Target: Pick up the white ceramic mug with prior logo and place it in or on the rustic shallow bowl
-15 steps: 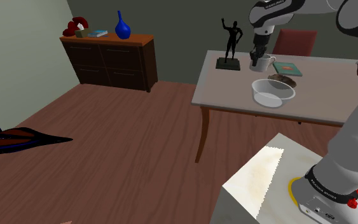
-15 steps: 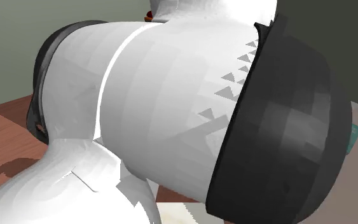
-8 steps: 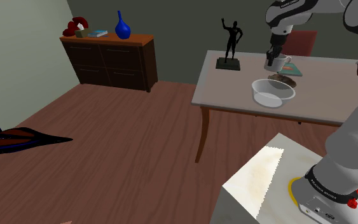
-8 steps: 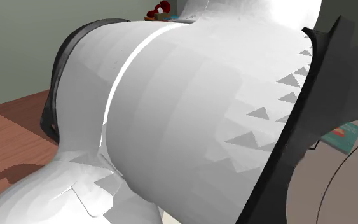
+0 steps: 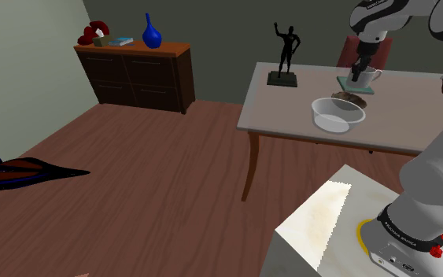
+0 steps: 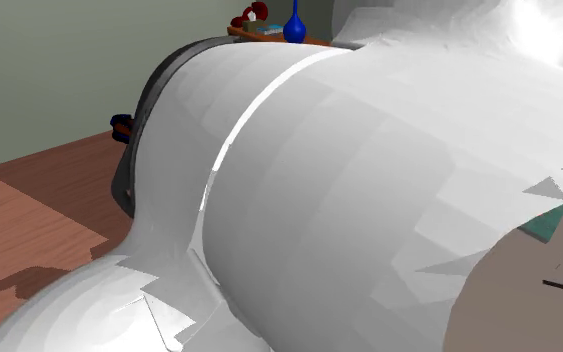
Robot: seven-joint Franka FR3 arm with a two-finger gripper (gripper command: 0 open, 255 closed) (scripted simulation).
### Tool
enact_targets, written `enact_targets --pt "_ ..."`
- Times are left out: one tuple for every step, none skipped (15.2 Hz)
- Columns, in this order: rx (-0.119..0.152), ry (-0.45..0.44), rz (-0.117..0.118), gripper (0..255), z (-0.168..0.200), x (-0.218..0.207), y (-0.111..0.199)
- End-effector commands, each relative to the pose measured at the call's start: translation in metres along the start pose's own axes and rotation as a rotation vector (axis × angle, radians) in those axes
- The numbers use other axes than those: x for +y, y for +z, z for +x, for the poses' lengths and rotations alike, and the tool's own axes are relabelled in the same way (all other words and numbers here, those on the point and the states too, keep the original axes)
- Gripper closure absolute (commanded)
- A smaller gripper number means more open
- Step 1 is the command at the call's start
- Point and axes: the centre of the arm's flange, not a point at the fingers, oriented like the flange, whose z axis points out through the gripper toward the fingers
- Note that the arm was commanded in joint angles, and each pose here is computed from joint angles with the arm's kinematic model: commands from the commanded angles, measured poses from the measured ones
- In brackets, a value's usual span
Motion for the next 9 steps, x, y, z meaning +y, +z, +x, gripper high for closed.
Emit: enact_targets --pt "0.0 -0.002 0.0 255 -0.004 0.005 0.007" --pt "0.0 -0.002 0.0 255 -0.003 0.005 0.012" --pt "0.0 -0.002 0.0 255 -0.003 0.005 0.018" --pt "0.0 -0.002 0.0 255 -0.003 0.004 0.023" --pt "0.0 -0.002 0.0 255 -0.003 0.004 0.028" --pt "0.0 -0.002 0.0 255 -0.003 0.004 0.034" --pt "0.0 -0.002 0.0 255 -0.003 0.004 0.039" --pt "0.0 -0.002 0.0 255 -0.003 0.003 0.044" --pt "0.0 -0.002 0.0 255 -0.003 0.003 0.049"
